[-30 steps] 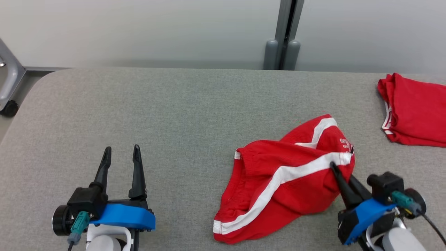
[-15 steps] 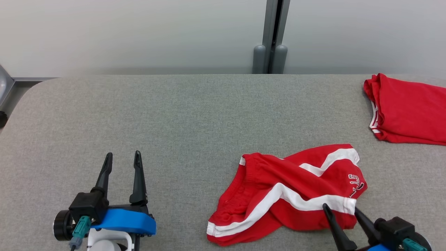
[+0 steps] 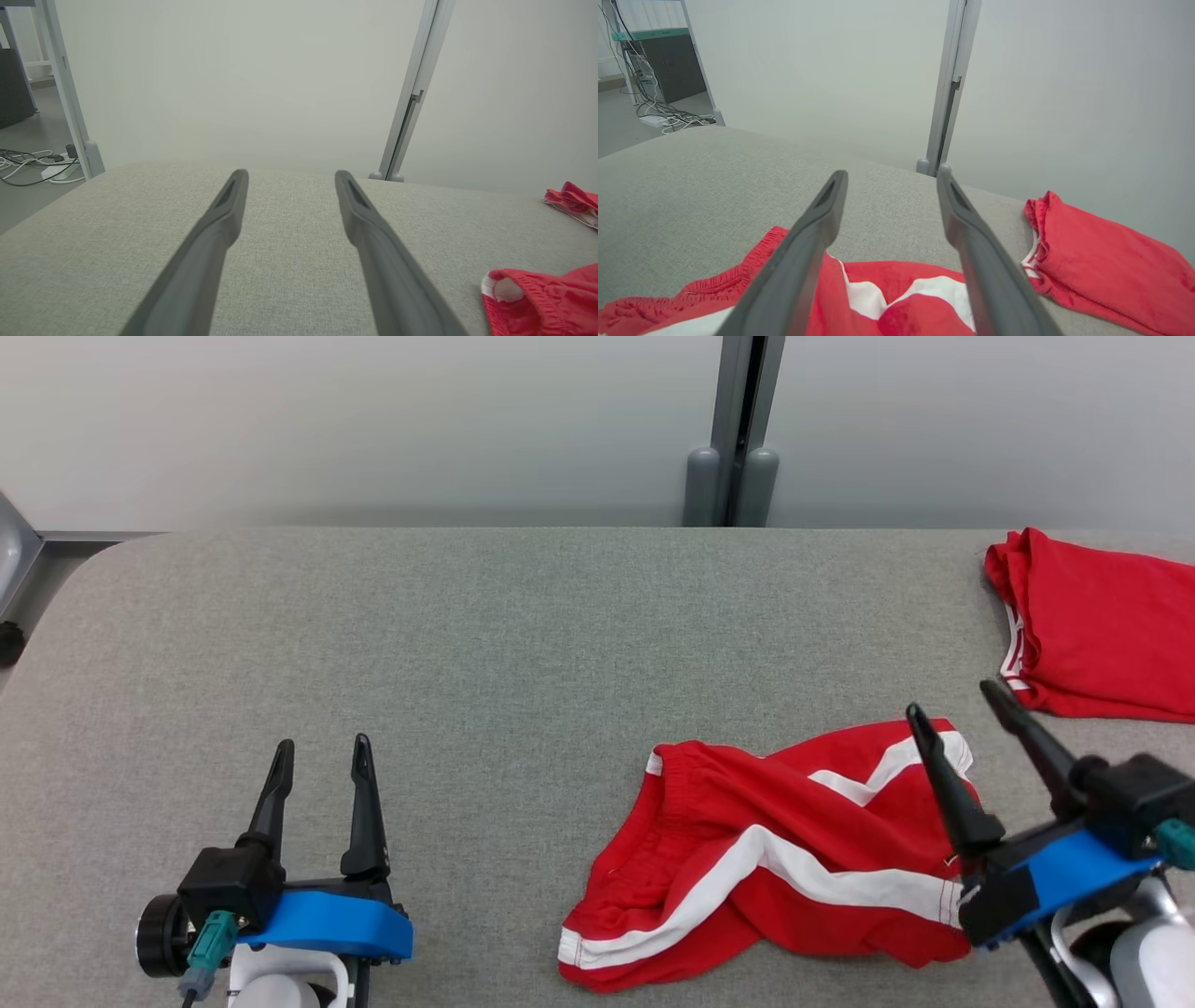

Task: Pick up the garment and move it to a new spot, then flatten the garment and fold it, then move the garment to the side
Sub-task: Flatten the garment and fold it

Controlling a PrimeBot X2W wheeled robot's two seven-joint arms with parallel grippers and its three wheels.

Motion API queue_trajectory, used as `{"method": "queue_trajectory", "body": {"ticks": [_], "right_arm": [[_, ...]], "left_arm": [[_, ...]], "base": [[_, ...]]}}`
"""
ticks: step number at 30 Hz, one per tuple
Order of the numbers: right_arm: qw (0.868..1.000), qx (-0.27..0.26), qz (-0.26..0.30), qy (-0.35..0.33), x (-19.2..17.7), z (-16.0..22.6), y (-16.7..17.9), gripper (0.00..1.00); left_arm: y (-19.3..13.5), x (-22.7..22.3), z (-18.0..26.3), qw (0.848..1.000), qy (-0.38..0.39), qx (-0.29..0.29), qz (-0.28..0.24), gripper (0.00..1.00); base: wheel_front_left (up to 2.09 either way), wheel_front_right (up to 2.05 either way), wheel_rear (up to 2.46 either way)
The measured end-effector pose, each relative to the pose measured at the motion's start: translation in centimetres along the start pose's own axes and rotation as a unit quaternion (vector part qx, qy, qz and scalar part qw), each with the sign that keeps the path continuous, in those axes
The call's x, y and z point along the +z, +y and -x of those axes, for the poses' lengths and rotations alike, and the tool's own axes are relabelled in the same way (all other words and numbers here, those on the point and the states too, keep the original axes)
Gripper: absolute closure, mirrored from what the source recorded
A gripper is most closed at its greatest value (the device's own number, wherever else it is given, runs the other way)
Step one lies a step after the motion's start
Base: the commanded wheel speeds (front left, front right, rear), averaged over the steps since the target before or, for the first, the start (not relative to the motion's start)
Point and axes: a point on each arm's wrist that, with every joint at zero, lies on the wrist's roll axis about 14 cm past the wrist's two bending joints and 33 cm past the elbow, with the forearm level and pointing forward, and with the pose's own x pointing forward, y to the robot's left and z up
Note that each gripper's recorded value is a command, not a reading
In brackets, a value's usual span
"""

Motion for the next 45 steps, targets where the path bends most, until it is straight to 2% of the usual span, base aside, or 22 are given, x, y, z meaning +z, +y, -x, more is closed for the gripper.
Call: {"method": "queue_trajectory", "body": {"ticks": [3, 6, 12, 20, 25, 26, 30, 31, 32, 33, 37, 41, 45], "right_arm": [[1.0, -0.004, 0.017, 0.0, 1.3, -1.5, -1.1, 0.0], [0.999, -0.012, 0.029, 0.025, 1.1, -2.5, -2.2, 0.0], [0.992, -0.018, 0.046, 0.117, -2.5, -3.5, -3.4, 0.0], [0.963, -0.009, 0.029, 0.266, -10.8, -2.1, -3.2, 0.0], [0.934, 0.01, 0.04, 0.355, -15.3, -0.4, -2.4, 0.0], [0.928, 0.015, 0.042, 0.37, -15.9, -0.1, -2.1, 0.0], [0.92, 0.028, 0.049, 0.388, -16.7, -0.2, -1.6, 0.0], [0.918, 0.031, 0.051, 0.392, -16.7, -0.3, -1.6, 0.52], [0.918, 0.034, 0.049, 0.392, -16.7, -0.4, -1.4, 0.86], [0.919, 0.037, 0.045, 0.39, -16.6, -0.6, -1.1, 1.0], [0.935, 0.049, 0.046, 0.349, -15.1, -2.4, -0.4, 1.0], [0.963, 0.048, 0.046, 0.262, -10.8, -6.3, -0.4, 1.0], [0.98, 0.052, 0.037, 0.189, -7.0, -9.6, 0.5, 1.0]], "left_arm": [[0.2, 0.1, 0.0, 1.0, -0.001, 0.002, -0.001, 0.0], [0.3, 0.1, 0.0, 1.0, -0.002, 0.004, -0.002, 0.0], [0.5, 0.2, -0.2, 1.0, -0.003, 0.008, -0.002, 0.0], [0.9, 0.1, -0.5, 1.0, -0.002, 0.015, 0.001, 0.0], [1.3, -0.1, -0.5, 1.0, 0.001, 0.022, 0.001, 0.0], [1.3, 0.0, -0.6, 1.0, 0.0, 0.022, 0.001, 0.0], [1.4, 0.0, -0.6, 1.0, 0.0, 0.024, 0.001, 0.0], [1.5, 0.0, -0.6, 1.0, 0.0, 0.025, 0.001, 0.0], [1.5, 0.1, -0.5, 1.0, -0.001, 0.025, 0.001, 0.0], [1.5, 0.1, -0.5, 1.0, -0.001, 0.026, 0.001, 0.0], [1.7, 0.2, -0.4, 1.0, -0.003, 0.029, 0.001, 0.0], [1.9, 0.4, -0.1, 1.0, -0.005, 0.031, 0.002, 0.0], [2.3, 0.6, 0.2, 0.999, -0.007, 0.037, 0.001, 0.0]], "base": [[0.0, 0.0, 0.0], [0.0, 0.0, 0.0], [0.0, 0.0, 0.0], [0.0, 0.0, 0.0], [0.0, 0.0, 0.0], [0.0, 0.0, 0.0], [0.0, 0.0, 0.0], [0.0, 0.0, 0.0], [0.0, 0.0, 0.0], [0.0, 0.0, 0.0], [0.0, 0.0, 0.0], [0.0, 0.0, 0.0], [0.0, 0.0, 0.0]]}}
